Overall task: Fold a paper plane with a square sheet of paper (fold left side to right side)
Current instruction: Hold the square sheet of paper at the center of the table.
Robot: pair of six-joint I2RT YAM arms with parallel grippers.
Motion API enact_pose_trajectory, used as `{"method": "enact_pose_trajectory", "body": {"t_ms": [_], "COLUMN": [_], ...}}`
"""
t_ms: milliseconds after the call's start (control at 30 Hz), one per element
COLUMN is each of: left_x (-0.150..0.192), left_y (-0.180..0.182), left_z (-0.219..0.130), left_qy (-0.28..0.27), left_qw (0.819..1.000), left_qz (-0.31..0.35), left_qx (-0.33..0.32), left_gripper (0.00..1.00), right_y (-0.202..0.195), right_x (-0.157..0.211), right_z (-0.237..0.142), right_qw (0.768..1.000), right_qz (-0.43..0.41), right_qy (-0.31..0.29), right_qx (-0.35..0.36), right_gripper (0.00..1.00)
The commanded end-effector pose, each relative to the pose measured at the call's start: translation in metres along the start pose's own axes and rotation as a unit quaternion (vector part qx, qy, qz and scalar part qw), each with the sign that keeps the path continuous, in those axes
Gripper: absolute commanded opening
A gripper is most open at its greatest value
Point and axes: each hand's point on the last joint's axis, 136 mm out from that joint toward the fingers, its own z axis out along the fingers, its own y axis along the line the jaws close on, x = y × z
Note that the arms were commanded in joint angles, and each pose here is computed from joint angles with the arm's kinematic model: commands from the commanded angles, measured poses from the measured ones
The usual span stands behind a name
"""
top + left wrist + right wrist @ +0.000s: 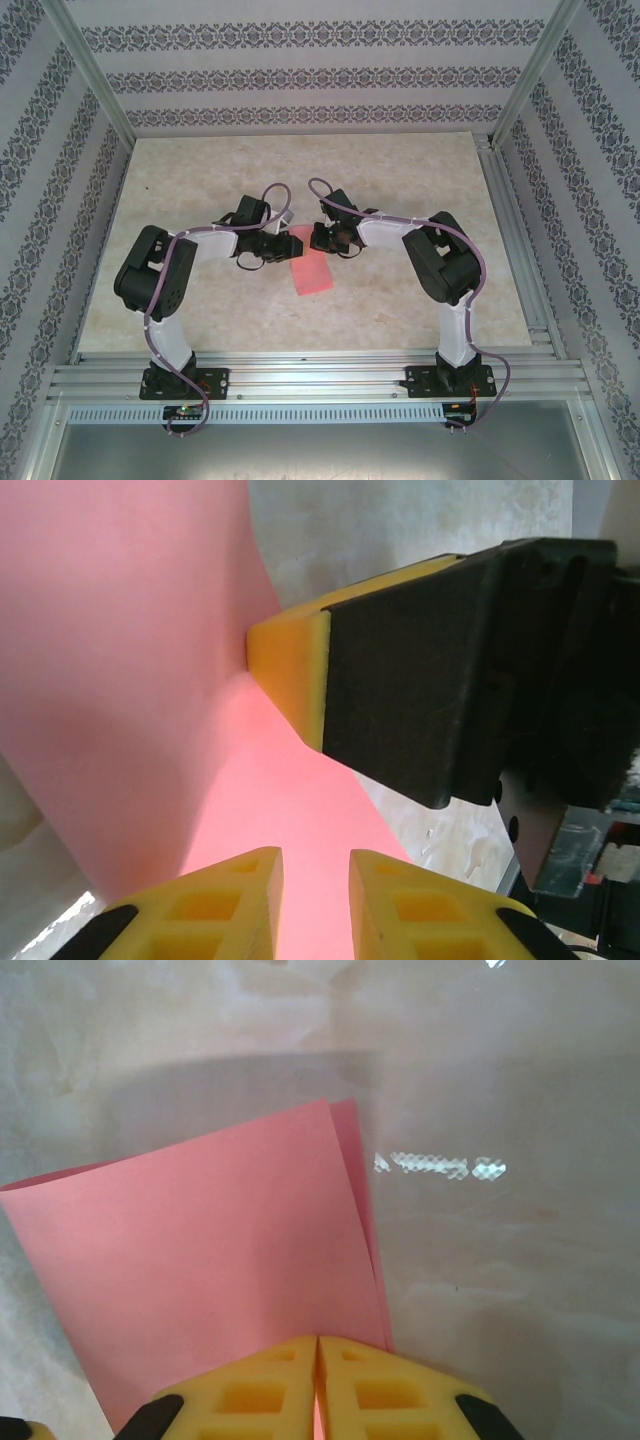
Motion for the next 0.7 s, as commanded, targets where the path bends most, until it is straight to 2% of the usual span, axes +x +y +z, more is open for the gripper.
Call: {"method": "enact_pose_trajectory", "body": {"t_ms": [0,200,300,433,533,667], "left_x": [0.001,0.014,0.019,0.023,0.024,0.024], "left_y": [-0.001,0.021,0.025,0.028,0.027,0.026], "left_z": [0.015,0.028,0.031,0.034,0.034,0.033], "left_qy": [0.007,0.029,0.037,0.042,0.044,0.041], "left_qw": [1.0,0.999,0.999,0.999,0.998,0.998], "left_qz": [0.012,0.001,-0.001,0.001,0.003,0.006], "left_qx": [0.016,-0.016,-0.023,-0.031,-0.034,-0.035], "left_gripper": [0.25,0.25,0.25,0.25,0.25,0.25], "right_y": [-0.052,-0.03,-0.015,0.001,0.007,0.008], "right_x": [0.037,0.02,0.003,-0.009,0.006,0.044], "right_z": [0.02,0.006,-0.016,-0.052,-0.067,-0.063], "right_qw": [0.994,0.998,0.999,0.999,0.999,1.0], "right_qz": [0.001,-0.011,-0.021,-0.031,-0.023,0.008], "right_qy": [0.051,0.024,-0.003,-0.032,-0.026,0.005], "right_qx": [0.097,0.059,0.041,0.023,0.004,-0.02], "right_gripper": [0.1,0.12,0.17,0.19,0.17,0.14]}}
